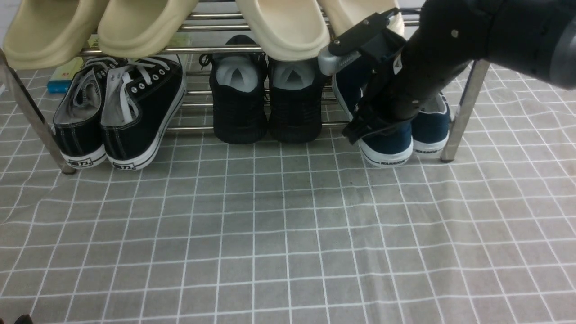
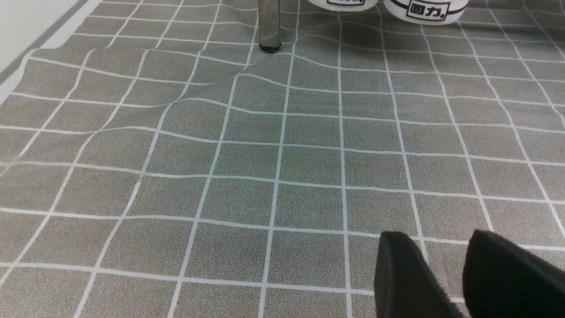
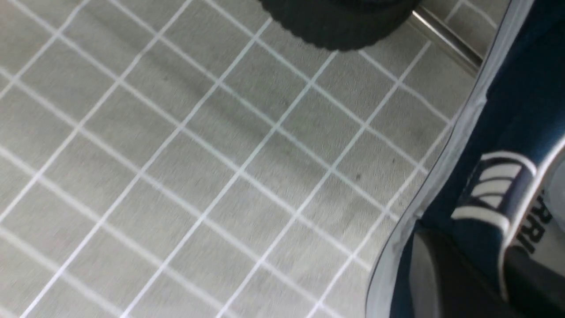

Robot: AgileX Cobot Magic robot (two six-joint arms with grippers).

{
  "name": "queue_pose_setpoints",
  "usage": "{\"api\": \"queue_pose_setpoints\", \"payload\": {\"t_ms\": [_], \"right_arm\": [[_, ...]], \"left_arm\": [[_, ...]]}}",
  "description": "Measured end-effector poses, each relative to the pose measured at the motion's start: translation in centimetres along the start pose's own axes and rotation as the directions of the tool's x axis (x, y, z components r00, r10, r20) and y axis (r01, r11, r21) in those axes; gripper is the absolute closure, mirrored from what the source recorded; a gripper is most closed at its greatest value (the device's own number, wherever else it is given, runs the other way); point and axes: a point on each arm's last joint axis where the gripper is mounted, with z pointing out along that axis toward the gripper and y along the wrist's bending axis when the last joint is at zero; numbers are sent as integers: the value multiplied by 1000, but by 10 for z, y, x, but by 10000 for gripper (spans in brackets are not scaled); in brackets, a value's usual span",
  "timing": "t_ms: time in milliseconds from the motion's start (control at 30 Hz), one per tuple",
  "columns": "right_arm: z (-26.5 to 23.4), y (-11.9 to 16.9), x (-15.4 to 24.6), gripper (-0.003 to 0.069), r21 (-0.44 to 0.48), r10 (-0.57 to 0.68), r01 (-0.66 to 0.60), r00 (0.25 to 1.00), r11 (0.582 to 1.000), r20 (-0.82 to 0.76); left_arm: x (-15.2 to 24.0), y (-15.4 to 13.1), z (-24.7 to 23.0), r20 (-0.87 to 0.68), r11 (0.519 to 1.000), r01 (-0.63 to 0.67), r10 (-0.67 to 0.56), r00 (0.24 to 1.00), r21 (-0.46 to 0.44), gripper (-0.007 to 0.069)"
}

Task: Take the shoes off the shelf with your hand from the grey coffee tablecloth.

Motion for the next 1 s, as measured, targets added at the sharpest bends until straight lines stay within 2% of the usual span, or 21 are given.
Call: {"api": "queue_pose_setpoints", "payload": {"t_ms": [433, 567, 700, 800, 1000], "right_arm": [[-65, 34, 18, 613, -111, -33, 18, 990, 994, -138], [-81, 66, 25, 613, -165, -62, 34, 984, 986, -169], [-79, 90, 33, 613, -198, -82, 43, 978, 979, -191], [-63, 111, 54, 613, -228, -100, 36, 957, 973, -274], [-41, 113, 68, 613, -209, -73, 12, 956, 978, -285]], "left_arm": [[0, 0, 0, 0, 1000, -1, 1, 1000, 0, 385], [0, 0, 0, 0, 1000, -2, 2, 1000, -1, 385], [0, 0, 0, 0, 1000, -2, 2, 1000, -1, 385], [0, 0, 0, 0, 1000, -3, 3, 1000, -1, 385], [0, 0, 0, 0, 1000, -3, 3, 1000, -1, 385]]}}
